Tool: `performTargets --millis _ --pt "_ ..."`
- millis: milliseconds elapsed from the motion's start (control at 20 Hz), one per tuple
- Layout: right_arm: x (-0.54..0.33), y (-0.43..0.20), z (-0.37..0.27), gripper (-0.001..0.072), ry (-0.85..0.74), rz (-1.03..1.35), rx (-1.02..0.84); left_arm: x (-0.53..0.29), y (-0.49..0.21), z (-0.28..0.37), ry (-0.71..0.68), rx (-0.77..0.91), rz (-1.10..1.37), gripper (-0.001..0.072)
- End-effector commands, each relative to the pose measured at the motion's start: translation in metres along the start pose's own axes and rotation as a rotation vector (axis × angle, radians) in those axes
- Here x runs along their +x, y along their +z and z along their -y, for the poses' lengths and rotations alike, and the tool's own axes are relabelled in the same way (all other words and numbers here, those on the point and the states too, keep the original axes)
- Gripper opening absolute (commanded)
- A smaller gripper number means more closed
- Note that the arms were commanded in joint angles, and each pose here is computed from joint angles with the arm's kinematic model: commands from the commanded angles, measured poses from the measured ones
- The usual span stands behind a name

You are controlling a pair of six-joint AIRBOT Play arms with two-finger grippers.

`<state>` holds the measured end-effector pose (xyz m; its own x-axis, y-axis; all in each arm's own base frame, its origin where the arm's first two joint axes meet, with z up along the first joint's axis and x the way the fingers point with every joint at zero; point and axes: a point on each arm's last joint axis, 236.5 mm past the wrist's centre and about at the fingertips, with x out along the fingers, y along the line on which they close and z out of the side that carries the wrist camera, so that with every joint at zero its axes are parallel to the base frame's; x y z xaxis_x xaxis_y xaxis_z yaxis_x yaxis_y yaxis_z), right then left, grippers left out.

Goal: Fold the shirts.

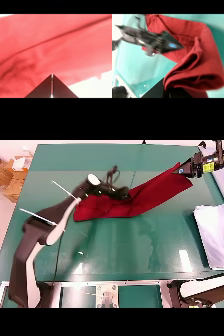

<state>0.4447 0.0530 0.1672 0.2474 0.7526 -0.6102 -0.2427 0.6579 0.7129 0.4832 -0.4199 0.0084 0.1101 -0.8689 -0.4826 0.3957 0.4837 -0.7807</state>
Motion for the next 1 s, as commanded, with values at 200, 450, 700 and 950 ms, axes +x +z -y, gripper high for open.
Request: performTargets --millis 200,450,700,950 --pt "0.077 0.003 -0.077 0.0014 0.073 -0.048 -0.063 -0.249 0.04 -0.057 0.461 0.128 -0.002 0.0025" --pt "0.214 0.005 -0.158 0.0014 0.129 0.005 -0.183 -0.37 0.033 -0.086 0.608 0.029 0.083 0.0025" --pt "0.421 -0.053 -0.197 0.0326 0.169 0.072 -0.139 -0.386 0.016 -0.113 0.618 -0.034 0.06 0.0025" --pt "0.44 -0.06 -0.149 0.0556 0.061 0.031 -0.198 -0.381 0.008 -0.119 0.609 -0.011 0.017 0.0025"
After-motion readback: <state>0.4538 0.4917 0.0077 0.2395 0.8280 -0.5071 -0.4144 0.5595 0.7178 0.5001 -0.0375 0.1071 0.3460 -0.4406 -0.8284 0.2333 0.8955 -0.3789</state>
